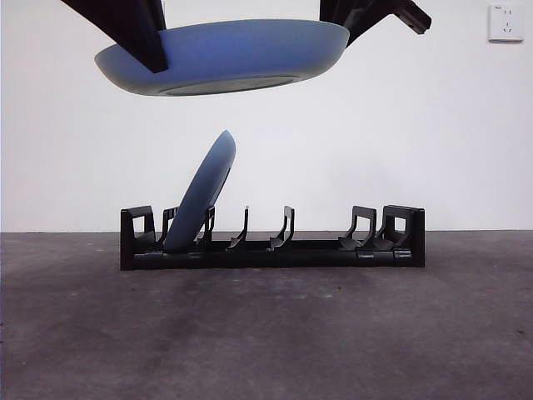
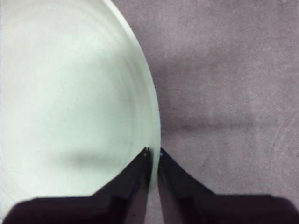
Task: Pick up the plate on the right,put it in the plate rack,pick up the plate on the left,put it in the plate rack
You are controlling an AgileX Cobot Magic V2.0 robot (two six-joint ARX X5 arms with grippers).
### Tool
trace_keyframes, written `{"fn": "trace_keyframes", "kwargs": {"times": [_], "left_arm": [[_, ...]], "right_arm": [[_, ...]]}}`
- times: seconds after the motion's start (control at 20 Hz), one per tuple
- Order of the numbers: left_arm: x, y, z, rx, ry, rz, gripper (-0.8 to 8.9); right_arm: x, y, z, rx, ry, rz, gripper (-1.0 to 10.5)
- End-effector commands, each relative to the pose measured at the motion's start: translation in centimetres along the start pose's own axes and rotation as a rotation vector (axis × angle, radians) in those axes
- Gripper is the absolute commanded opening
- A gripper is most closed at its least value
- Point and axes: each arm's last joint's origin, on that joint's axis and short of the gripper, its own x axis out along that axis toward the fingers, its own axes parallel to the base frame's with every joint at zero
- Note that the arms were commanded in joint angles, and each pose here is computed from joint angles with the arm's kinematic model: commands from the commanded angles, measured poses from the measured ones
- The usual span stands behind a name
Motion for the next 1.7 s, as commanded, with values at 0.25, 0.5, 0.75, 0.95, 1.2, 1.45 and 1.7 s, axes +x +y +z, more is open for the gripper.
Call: {"fn": "trace_keyframes", "kwargs": {"times": [0.25, 0.5, 0.75, 0.95, 1.2, 1.45, 1.7], "left_arm": [[0.1, 0.0, 0.1, -0.044, -0.019, -0.009, -0.08], [0.1, 0.0, 0.2, -0.088, -0.063, -0.047, -0.08], [0.1, 0.3, 0.7, -0.139, -0.147, -0.054, -0.08], [0.0, 1.2, 1.5, -0.238, -0.274, -0.034, -0.08], [0.3, 5.3, 2.7, -0.590, -0.677, -0.011, -0.08], [3.9, 8.9, 2.6, -0.799, -0.839, 0.052, -0.08], [9.7, 11.6, 1.2, -0.950, -0.794, 0.093, -0.08]], "right_arm": [[0.1, -0.3, -0.2, 0.016, 0.022, -0.022, 0.1], [-0.9, -0.3, -0.5, -0.012, -0.006, -0.052, 1.6], [-4.0, -0.3, -1.6, -0.023, -0.088, -0.110, 2.5], [-8.0, -0.1, -3.6, -0.031, -0.200, -0.147, 2.5], [-15.9, 2.4, -9.8, -0.086, -0.466, -0.193, 2.5], [-20.3, 4.1, -15.5, -0.123, -0.619, -0.181, 2.5], [-21.8, 4.7, -18.2, -0.138, -0.684, -0.174, 2.5]]}}
